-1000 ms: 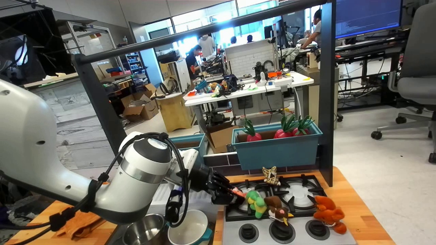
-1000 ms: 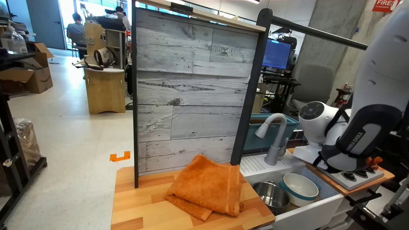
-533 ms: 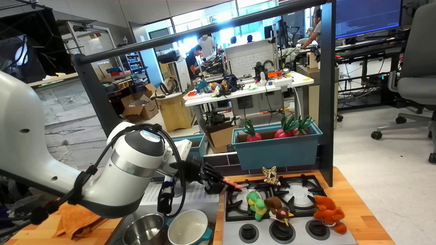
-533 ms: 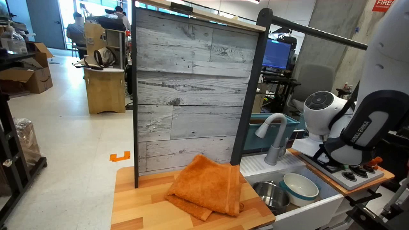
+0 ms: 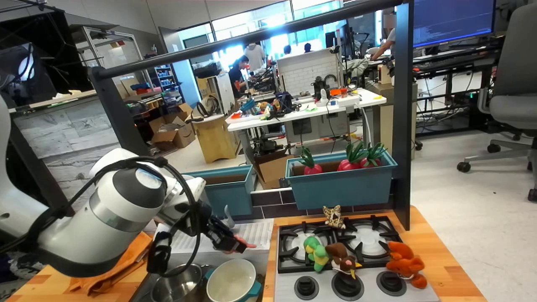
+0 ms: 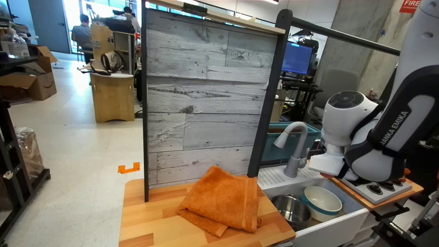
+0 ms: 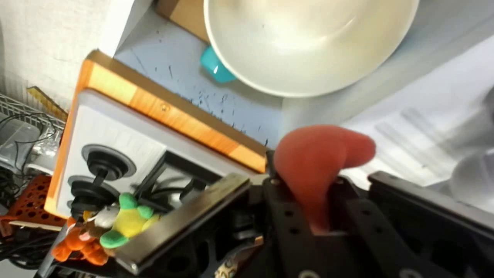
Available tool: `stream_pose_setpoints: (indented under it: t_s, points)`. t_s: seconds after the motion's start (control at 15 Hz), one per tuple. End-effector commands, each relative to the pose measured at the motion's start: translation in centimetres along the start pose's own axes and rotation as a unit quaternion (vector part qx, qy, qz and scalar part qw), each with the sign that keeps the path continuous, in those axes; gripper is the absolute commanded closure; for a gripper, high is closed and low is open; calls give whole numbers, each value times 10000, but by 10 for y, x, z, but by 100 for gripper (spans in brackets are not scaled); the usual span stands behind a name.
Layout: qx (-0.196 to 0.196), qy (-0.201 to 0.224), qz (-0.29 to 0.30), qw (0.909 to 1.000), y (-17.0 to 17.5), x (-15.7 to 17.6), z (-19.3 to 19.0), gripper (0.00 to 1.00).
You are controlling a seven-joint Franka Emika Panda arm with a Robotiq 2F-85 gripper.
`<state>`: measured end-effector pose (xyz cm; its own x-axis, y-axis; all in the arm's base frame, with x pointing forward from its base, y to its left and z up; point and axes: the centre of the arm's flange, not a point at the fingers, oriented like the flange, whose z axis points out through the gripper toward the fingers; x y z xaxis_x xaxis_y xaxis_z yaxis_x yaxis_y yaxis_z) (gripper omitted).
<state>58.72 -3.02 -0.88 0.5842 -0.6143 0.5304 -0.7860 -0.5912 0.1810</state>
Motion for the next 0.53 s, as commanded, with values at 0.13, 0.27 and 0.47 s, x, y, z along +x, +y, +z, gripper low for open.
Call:
stream_pose_setpoints:
  t_s: [0.13,0.27,0.47]
  points:
    - [455,-142,31,9989,-12,-41,0,96]
    - [327,-183,53,9993,-12,-39,0,81]
    - [217,-216,-74,9995,-11,-40,0,38]
